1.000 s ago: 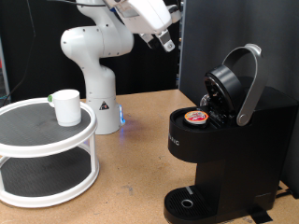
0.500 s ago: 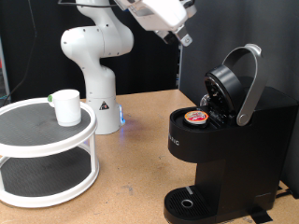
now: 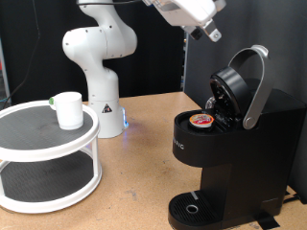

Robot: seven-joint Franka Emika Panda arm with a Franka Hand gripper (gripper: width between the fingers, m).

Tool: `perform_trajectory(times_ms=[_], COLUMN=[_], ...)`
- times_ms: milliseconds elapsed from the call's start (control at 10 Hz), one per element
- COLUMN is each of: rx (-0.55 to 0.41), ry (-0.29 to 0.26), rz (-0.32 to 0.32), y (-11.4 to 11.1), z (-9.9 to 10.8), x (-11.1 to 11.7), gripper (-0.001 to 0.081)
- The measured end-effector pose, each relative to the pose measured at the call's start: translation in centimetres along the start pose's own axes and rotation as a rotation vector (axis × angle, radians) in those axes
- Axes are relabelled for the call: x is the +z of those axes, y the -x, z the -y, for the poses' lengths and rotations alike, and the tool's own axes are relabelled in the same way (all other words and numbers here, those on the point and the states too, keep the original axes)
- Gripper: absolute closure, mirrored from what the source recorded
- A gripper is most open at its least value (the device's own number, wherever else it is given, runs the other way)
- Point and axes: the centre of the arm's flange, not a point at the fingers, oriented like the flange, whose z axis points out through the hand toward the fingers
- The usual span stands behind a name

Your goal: Make a cup of coffee with the keurig machine

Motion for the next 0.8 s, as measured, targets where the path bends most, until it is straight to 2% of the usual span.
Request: perform_trajectory(times_ms=[400,800], rx=[-0.038,-0.064], ry=[-0.017,-0.025], rz=[0.024,0.043], y=[-2.3,-4.2], z=[0.9,4.0], x=[2.1,4.5], gripper=[0.0001,0.0001])
